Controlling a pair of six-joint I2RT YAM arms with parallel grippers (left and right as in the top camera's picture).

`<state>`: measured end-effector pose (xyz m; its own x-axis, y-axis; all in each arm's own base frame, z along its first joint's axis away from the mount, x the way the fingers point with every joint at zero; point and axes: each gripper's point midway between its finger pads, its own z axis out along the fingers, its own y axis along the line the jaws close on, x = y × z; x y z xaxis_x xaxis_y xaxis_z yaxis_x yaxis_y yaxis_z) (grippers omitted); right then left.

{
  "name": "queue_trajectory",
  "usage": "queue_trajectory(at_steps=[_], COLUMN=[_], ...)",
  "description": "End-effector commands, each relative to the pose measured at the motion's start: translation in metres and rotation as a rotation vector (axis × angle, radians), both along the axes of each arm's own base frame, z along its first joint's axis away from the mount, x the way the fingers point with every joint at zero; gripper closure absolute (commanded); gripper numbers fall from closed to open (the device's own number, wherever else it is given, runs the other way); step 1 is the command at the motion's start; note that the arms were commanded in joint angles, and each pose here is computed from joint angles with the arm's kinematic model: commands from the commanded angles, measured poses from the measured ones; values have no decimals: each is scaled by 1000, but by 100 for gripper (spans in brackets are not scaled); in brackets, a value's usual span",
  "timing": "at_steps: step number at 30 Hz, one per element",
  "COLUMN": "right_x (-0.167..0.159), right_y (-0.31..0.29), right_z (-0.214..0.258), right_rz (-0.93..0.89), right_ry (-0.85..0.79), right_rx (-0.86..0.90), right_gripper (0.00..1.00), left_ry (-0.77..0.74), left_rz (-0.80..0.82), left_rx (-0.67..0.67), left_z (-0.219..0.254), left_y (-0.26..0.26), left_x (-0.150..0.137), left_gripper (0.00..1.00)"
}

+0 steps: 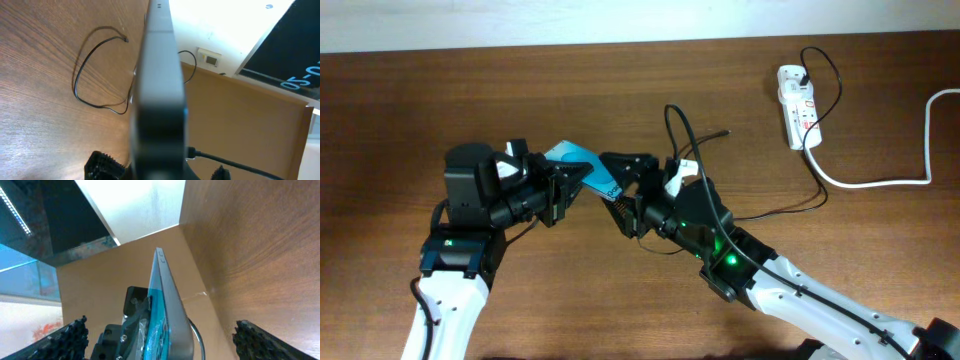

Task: Plug charger to phone and switch on socket
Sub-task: 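Release the phone with the right gripper and move to the cable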

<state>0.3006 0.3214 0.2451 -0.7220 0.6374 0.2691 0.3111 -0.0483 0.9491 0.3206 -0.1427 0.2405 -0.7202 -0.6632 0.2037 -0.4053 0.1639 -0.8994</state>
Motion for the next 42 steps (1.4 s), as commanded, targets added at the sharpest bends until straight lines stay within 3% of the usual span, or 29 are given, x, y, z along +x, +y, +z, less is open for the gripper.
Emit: queue_trajectory(at_steps=[1, 8, 12, 14, 20, 25, 29, 34, 36, 42], right_x=[-6, -12, -14, -14, -21, -27, -39, -11, 8, 68], right_y=[5, 0, -9, -30, -102, -129, -177, -229, -231, -241], right_z=[9, -27, -13, -24, -47, -58, -88, -86, -85, -72], right_rz=[42, 64, 60, 36, -83, -70, -154, -320, -235, -70], right_ry=[-37, 5, -57, -8, 30, -60, 54, 126, 86, 273], right_rx=[-5, -160, -183, -248, -522, -758, -991, -991, -946, -1117], right_gripper=[1, 2, 2, 2, 2, 2, 2, 0, 1, 2], left_ry=[-68, -97, -107, -97, -140, -182, -202, -230, -199, -179], left_rz=[-46, -109, -233, -267, -316, -336, -343, -343, -320, -287], left_rx=[17, -39, -76, -94, -95, -65, -54, -22, -5, 27], left_z=[6, 14, 8, 3, 6, 4, 4, 1, -5, -11], left_y=[3, 11, 0, -3, -6, -6, -6, -5, -2, 2], left_x=[-1, -6, -14, -15, -19, -20, -20, -18, -17, -13], left_gripper=[100, 100, 100, 100, 100, 100, 100, 100, 100, 100])
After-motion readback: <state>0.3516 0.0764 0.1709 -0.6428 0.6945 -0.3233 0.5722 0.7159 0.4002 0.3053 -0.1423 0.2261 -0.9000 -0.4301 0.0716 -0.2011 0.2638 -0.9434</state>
